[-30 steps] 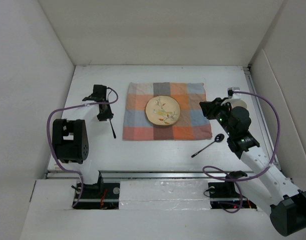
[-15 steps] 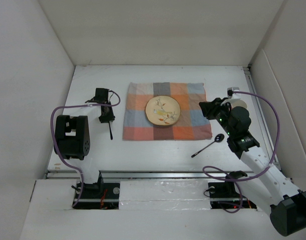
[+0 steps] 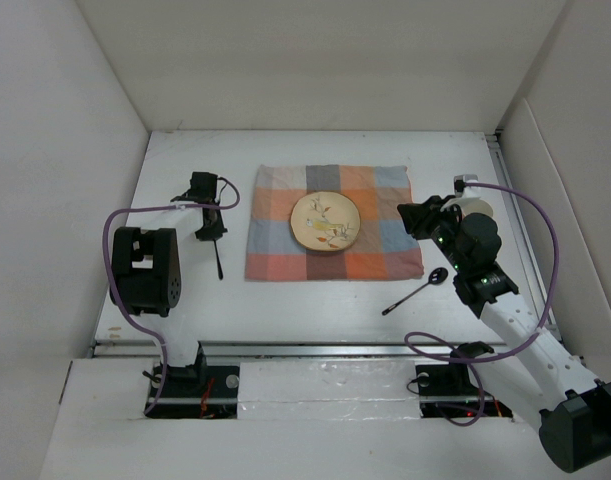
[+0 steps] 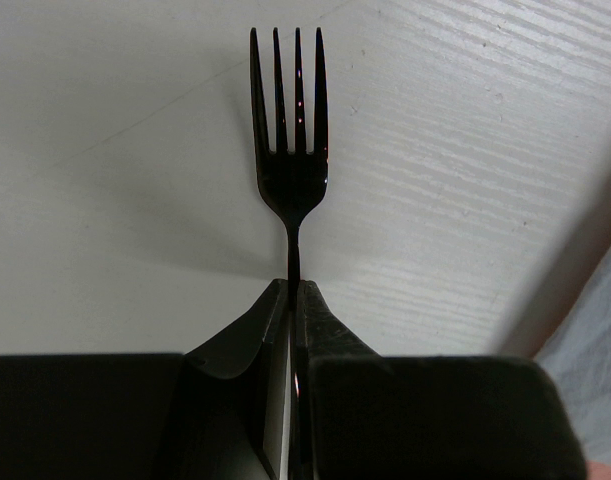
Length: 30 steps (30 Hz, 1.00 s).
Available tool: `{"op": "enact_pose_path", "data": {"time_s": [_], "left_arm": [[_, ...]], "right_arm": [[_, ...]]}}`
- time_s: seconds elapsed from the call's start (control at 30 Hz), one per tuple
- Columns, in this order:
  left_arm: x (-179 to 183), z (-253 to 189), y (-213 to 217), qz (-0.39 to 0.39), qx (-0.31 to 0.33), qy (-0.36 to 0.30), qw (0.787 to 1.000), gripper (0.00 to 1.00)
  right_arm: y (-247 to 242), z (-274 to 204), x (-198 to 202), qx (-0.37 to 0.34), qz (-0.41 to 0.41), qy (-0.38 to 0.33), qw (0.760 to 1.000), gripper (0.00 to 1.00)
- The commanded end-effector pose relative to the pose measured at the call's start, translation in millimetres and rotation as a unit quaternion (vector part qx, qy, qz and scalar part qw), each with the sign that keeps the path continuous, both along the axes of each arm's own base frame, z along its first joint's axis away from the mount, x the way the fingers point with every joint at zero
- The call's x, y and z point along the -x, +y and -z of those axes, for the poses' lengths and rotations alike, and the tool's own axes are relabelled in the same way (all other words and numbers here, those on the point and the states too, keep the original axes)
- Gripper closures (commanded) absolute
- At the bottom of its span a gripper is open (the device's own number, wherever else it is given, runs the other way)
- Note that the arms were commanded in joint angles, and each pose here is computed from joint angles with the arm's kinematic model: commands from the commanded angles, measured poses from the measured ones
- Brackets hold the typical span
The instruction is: Set the dinner table for one person
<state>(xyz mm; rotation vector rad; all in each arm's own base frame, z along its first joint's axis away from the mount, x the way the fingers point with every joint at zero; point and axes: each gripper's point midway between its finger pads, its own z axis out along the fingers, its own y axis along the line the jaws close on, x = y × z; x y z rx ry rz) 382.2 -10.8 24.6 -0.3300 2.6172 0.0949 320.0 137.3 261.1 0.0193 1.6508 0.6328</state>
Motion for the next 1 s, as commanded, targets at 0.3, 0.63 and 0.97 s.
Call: {"op": "enact_pose_path", "data": {"time_s": [0.3,0.63,0.97], "left_arm": [[-3,-117,-111,0.084,0.020,-0.124,0.989,1.00],[-49,-103,-181,0.092,0.104,-0.122,0.983,1.00],[-47,-54,-163,0.074,0.034,-0.076,0.994,1.00]], "right_arm": [[-6,-10,-4,0.005,0.018,-0.023,1.000,0.70],[-11,-8,-7,0.014,0.032,-0.019,0.999,0.70],[-10,-8,-7,0.014,0.028,-0.019,0.999,0.70]]}}
